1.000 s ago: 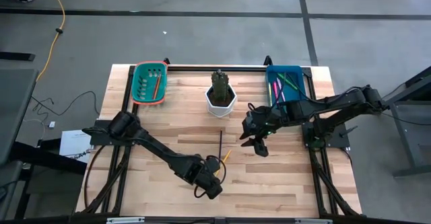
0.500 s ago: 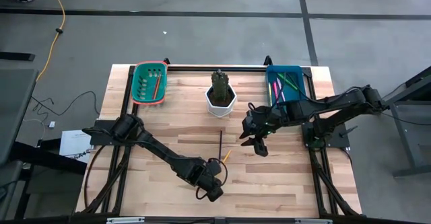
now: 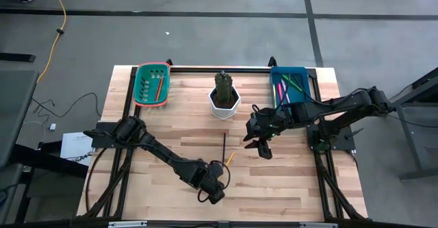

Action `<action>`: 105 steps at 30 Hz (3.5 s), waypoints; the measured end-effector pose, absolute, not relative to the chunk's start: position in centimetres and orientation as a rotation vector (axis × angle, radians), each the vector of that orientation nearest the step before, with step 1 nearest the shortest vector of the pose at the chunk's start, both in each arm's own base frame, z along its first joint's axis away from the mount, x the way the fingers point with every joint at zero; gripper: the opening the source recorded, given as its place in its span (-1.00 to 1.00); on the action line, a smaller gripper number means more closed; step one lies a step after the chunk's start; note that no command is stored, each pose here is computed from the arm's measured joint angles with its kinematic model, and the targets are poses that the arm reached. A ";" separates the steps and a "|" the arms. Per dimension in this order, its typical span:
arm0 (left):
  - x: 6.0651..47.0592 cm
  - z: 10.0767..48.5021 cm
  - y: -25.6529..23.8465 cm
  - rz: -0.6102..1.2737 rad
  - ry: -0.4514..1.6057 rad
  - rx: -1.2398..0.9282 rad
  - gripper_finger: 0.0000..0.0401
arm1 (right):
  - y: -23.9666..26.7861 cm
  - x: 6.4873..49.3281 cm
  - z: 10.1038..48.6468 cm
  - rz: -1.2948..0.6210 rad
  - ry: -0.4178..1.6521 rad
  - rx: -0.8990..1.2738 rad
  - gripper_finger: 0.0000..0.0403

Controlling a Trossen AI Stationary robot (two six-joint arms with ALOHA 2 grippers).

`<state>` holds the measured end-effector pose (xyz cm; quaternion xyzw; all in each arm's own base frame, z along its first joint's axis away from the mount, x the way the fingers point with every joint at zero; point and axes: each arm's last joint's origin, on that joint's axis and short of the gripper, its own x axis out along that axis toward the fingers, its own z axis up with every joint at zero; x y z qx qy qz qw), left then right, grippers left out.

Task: Sort pens & pencils
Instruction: Put the yellow pencil into the green bin

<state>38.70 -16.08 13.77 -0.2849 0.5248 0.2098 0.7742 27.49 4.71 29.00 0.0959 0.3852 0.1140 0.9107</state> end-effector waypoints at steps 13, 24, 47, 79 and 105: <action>38.9 13.8 -16.1 0.445 1.122 -0.625 -0.77 | 4.7 27.5 29.0 0.235 0.794 0.198 -0.33; 39.2 14.0 -16.3 0.430 1.088 -0.640 -0.77 | 4.7 27.5 29.0 0.234 0.793 0.198 -0.33; 39.5 13.9 -15.1 0.458 1.087 -0.614 -0.77 | 4.7 27.5 29.0 0.228 0.791 0.195 -0.33; 41.0 16.1 -15.8 0.350 1.097 -0.476 -0.77 | 4.9 27.5 29.1 0.326 0.794 0.208 -0.33; 26.9 45.0 -14.0 0.496 0.514 -0.026 -0.77 | 10.1 29.1 31.2 0.493 0.528 0.471 -0.33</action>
